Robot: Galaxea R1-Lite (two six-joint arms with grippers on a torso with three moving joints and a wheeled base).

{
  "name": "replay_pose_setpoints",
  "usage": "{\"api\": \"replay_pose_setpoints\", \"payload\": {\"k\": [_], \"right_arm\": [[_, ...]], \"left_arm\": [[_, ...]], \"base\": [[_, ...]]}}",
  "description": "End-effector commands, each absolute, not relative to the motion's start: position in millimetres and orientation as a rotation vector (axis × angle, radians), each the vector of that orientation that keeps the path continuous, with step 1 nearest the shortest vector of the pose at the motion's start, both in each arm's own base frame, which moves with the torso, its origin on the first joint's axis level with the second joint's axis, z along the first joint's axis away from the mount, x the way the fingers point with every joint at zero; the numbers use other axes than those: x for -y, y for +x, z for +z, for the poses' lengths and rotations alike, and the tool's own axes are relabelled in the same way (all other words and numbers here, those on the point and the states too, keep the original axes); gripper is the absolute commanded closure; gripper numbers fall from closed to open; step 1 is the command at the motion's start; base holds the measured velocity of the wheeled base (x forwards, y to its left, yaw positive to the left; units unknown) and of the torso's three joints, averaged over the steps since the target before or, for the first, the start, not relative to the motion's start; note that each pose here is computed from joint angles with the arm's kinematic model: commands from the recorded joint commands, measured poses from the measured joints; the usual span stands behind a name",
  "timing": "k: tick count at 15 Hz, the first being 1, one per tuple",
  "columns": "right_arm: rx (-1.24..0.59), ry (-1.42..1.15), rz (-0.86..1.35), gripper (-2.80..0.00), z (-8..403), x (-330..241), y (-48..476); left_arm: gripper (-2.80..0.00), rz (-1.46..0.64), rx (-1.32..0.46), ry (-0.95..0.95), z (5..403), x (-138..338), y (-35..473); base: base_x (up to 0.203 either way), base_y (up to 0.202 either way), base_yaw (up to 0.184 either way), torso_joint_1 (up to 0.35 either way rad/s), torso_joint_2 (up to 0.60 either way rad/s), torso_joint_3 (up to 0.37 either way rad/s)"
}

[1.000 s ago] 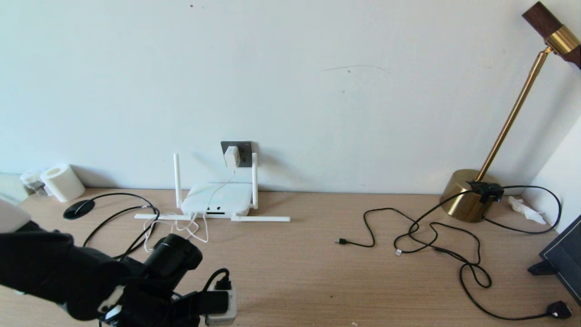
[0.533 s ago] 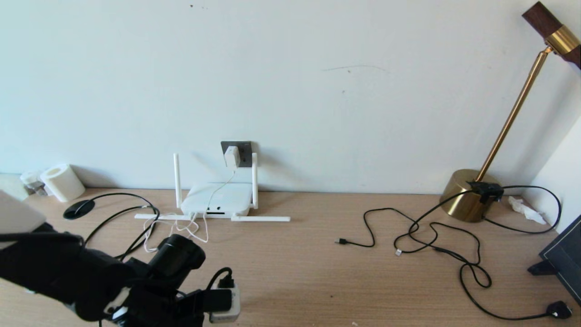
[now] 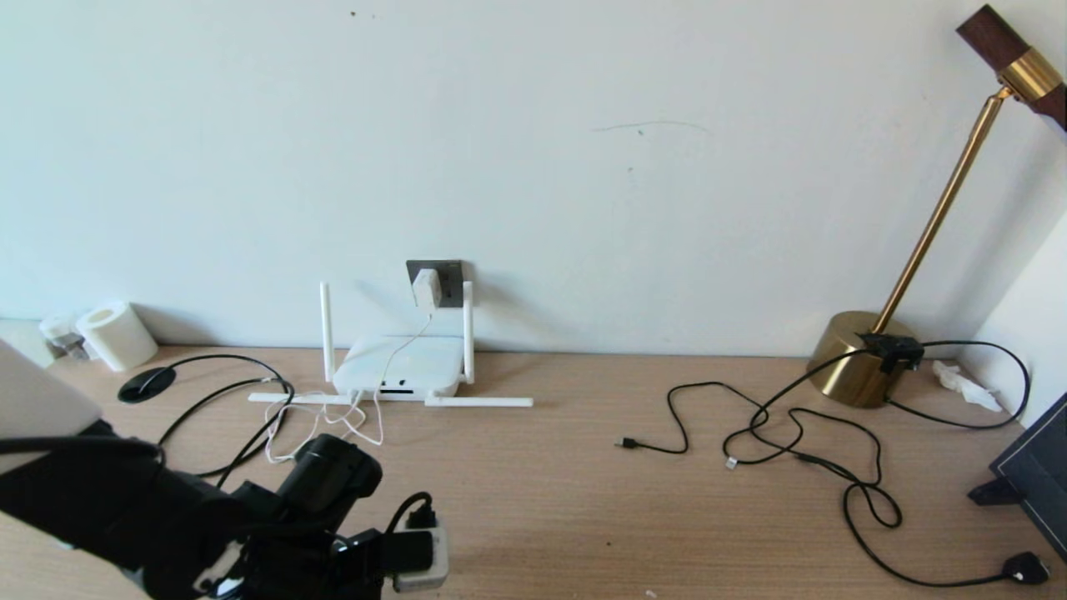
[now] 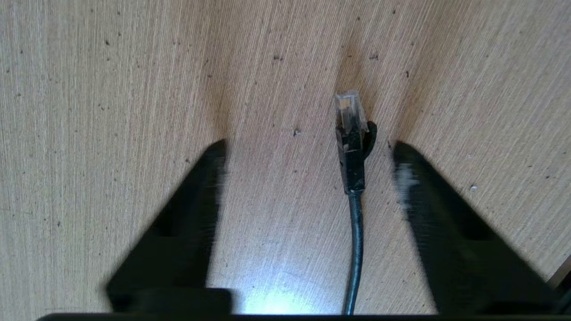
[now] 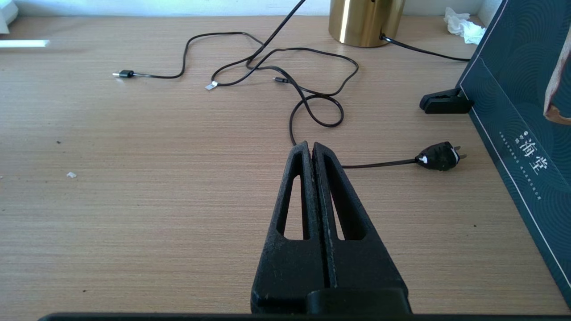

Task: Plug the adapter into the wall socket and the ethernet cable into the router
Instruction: Pick up cable

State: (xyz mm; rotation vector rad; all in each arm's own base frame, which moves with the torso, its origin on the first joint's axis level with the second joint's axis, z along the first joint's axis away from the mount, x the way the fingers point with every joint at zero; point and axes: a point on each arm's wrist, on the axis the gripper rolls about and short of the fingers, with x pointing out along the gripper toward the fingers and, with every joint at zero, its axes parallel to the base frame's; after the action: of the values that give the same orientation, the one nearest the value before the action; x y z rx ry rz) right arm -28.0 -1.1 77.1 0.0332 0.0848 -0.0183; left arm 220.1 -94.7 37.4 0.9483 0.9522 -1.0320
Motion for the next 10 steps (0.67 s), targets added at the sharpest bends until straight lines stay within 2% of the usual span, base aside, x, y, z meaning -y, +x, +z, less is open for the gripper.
{"api": "replay_pose_setpoints", "payload": {"k": [1,10], "right_arm": [[-0.087,0.033,-0.018,0.0,77.0,1.1,-27.9],[-0.087,0.033,-0.017,0.0,77.0,1.1,-27.9]], "left_arm": [[0.0,-1.038,-0.961,0.952,37.7,93.5,217.8],[0.0,-1.046,-0.972,0.955,38.2,89.7,209.0]], "base": [[0.0,0.0,0.0,0.0,0.0,0.0],[0.0,0.0,0.0,0.0,0.0,0.0]]}}
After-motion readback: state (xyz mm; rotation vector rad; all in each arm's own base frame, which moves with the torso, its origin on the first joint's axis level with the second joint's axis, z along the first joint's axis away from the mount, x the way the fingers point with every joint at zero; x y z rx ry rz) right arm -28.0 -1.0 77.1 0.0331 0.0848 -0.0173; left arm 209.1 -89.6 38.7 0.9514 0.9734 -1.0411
